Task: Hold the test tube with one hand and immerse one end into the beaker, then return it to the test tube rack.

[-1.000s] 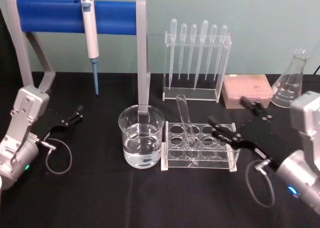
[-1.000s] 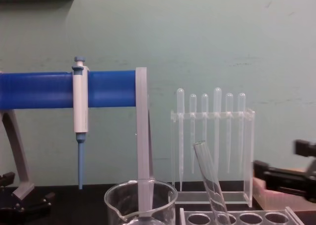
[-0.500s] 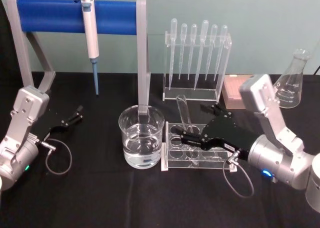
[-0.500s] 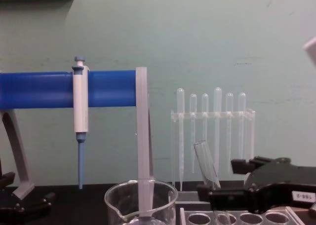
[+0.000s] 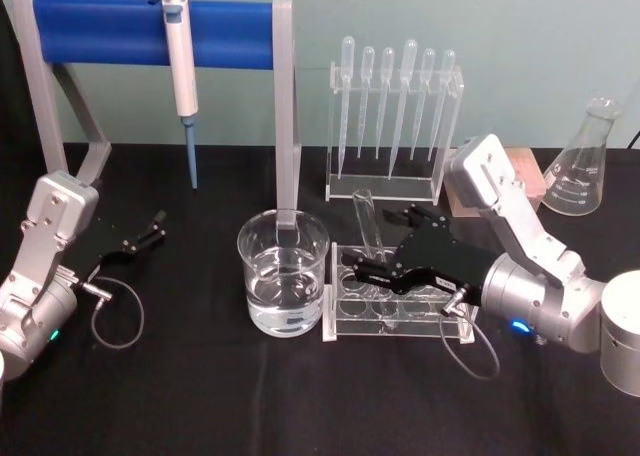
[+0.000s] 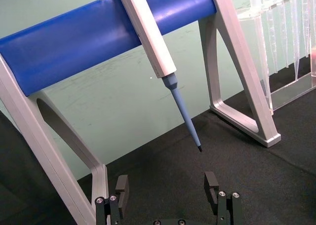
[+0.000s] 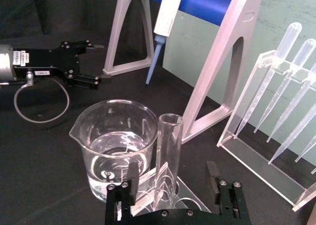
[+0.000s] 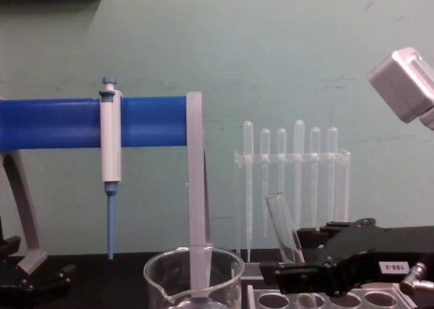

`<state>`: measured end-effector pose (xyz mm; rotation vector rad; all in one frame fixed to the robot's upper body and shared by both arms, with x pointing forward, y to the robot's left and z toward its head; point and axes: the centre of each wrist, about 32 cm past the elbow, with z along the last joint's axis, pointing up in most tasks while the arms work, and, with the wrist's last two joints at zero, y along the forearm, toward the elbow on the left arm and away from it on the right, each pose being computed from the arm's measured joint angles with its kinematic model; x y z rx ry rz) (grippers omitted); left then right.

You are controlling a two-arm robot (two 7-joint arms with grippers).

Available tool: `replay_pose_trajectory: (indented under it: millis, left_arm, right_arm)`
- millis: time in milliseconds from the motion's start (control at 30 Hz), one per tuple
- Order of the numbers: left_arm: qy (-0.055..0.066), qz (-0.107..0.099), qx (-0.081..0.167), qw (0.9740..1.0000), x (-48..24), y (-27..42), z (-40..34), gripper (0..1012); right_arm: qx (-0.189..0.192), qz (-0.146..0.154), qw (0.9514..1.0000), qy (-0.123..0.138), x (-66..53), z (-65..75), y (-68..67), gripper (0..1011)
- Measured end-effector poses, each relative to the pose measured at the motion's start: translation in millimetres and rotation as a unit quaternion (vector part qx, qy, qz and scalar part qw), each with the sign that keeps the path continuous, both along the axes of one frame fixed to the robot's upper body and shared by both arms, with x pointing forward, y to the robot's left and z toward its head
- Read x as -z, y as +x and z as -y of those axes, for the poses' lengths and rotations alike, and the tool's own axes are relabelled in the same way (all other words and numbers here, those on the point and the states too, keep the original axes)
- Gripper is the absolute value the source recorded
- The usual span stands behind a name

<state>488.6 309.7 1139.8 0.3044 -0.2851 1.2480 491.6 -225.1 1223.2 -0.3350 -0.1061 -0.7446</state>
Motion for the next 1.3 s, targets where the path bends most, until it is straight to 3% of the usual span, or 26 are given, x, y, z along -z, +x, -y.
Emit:
replay_pose_trajectory:
  millis: [67, 700, 967, 1300]
  left_arm:
    - [0.000, 0.000, 0.000, 1.0000, 0.0, 0.0, 0.0, 1000]
    - [0.000, 0.000, 0.000, 1.0000, 0.0, 0.0, 0.0, 1000]
    - [0.000, 0.000, 0.000, 1.0000, 0.0, 0.0, 0.0, 1000]
    - [0.000, 0.000, 0.000, 1.0000, 0.0, 0.0, 0.0, 1000]
  right_arm:
    - [0.003, 0.000, 1.0000, 0.001, 0.2, -0.9, 1.5, 837]
    - [0.007, 0.006, 0.9995, 0.030, -4.4, -5.0, 2.8, 235]
    - [0.009, 0.020, 0.9985, 0.050, -10.9, -4.7, -2.1, 226]
    - [0.025, 0.058, 0.9906, 0.121, -25.8, 0.4, -19.5, 226]
